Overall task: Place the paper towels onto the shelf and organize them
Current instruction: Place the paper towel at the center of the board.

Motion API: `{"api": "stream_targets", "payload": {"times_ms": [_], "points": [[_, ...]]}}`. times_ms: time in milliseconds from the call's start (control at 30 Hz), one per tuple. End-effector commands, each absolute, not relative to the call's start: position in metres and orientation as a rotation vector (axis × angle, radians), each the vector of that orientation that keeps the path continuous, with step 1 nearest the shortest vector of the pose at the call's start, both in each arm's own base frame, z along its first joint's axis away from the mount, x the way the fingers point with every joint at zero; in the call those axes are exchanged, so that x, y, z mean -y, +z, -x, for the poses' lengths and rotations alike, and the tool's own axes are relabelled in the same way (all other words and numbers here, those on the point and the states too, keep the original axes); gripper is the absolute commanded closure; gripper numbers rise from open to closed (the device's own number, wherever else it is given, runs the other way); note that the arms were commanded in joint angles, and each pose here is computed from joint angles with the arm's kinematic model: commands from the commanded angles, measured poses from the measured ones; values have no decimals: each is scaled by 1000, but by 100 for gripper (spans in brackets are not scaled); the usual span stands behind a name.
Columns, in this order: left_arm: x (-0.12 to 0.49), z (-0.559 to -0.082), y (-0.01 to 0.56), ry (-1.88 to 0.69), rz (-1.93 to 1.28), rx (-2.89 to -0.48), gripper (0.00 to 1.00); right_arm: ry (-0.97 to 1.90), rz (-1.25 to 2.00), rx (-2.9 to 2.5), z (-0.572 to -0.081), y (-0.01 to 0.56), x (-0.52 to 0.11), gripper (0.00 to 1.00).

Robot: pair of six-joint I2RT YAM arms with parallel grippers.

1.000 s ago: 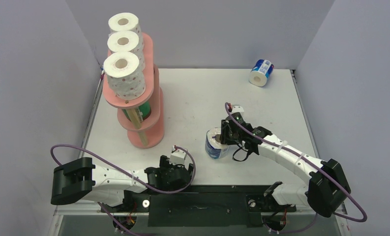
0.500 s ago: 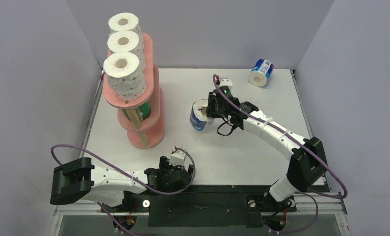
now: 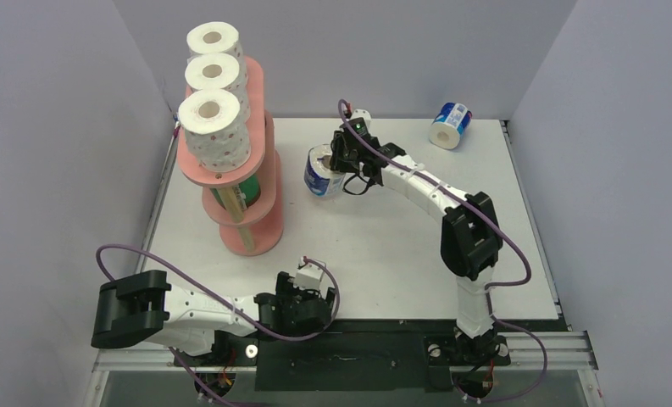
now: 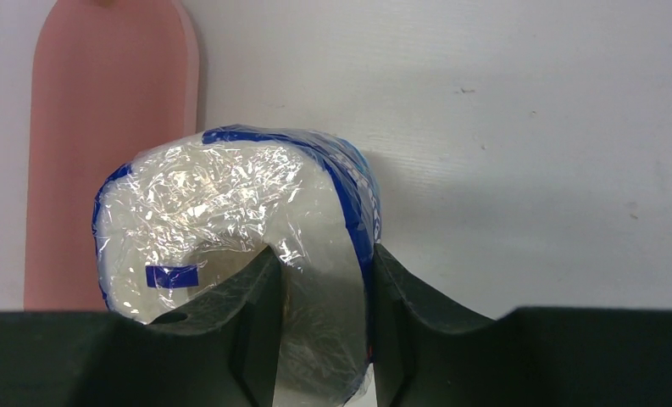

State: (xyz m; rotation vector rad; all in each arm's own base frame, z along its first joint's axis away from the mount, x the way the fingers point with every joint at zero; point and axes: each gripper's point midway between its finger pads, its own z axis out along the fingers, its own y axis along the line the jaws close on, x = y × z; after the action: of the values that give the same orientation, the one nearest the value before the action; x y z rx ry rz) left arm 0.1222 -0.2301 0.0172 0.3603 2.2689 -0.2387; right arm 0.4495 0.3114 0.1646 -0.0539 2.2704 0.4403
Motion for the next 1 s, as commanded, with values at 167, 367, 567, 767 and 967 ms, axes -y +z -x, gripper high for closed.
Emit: {"api": "stream_targets", "payload": {"times_ms": [167,367,567,767,967], "points": [[228,-103,9,-240,-341,-2362,1,566,132,-2127,-483,218,-364,73],[227,-104,14,-254,-327,-2350,1,582,168,-2144,-482,213,-374,73],[233,-106,48,-233,-383,-2234,0,589,96,-2120,-478,221,-351,74],[243,-119,136,-301,-328,-2042,1,593,96,-2138,-462,216,-338,74],[225,-130,173,-394,-198,-1962,3,587,127,-2179,-438,196,-340,74]]}}
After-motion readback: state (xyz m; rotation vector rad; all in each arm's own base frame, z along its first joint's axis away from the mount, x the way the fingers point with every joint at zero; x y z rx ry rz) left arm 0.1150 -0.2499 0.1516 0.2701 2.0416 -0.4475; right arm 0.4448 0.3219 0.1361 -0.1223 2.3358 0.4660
